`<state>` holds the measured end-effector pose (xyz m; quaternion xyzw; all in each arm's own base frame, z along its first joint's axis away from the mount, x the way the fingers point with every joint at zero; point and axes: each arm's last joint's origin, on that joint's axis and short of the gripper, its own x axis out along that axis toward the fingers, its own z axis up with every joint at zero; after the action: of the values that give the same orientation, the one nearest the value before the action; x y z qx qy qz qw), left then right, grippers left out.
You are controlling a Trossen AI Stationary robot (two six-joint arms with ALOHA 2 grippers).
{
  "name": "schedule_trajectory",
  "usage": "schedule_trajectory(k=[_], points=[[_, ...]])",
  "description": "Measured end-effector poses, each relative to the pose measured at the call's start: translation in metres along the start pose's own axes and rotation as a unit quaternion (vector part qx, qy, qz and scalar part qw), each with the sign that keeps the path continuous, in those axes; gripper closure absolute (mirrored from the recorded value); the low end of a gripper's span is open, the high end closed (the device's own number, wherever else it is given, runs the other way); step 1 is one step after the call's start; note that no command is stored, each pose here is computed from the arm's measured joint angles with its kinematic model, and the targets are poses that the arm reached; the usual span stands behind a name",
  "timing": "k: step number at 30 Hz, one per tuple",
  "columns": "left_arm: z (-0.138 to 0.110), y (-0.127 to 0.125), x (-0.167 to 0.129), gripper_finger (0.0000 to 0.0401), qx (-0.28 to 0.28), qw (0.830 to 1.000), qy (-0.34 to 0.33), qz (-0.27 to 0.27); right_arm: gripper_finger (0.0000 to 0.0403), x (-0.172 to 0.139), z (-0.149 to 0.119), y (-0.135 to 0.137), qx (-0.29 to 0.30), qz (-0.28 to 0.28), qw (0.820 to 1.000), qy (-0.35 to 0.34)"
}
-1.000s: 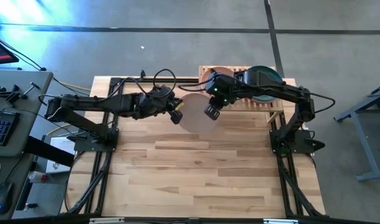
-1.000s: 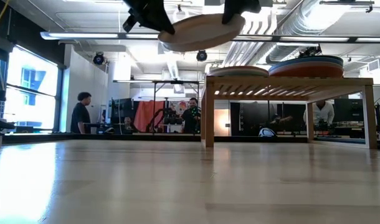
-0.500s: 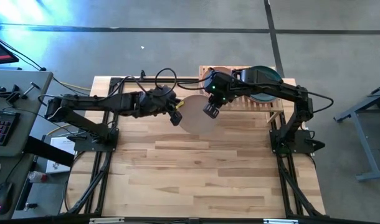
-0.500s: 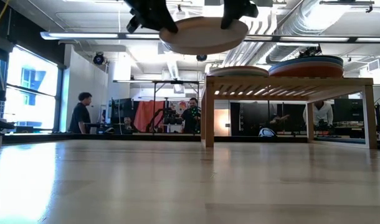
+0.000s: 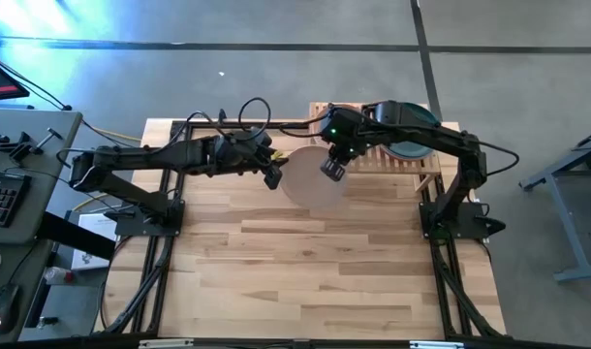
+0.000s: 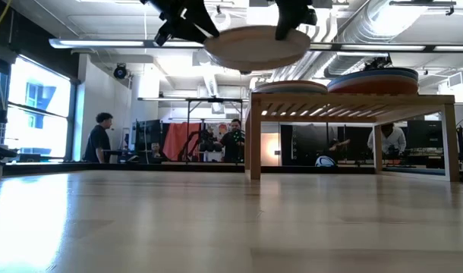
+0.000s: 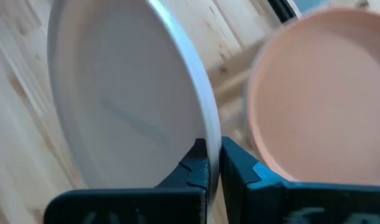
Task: Place and stack plates onto a shelf
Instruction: Stack the white plate on top of the brown plate onto the shelf
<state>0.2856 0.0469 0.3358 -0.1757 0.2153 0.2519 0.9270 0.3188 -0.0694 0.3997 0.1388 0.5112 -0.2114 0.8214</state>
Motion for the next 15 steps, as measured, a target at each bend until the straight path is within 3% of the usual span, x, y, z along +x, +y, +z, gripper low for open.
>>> schedule_trajectory(k=[8, 15], points=[[0.010, 0.008, -0.017, 0.0281, -0.013, 1.000, -0.028, -0.002, 0.0403, -0.001, 0.002, -0.029, -0.020, -0.003, 1.000, 0.014], [0.012, 0.011, -0.020, 0.0281, -0.016, 0.999, -0.032, 0.000, 0.0403, -0.005, 0.007, -0.072, -0.024, 0.029, 0.999, 0.008]])
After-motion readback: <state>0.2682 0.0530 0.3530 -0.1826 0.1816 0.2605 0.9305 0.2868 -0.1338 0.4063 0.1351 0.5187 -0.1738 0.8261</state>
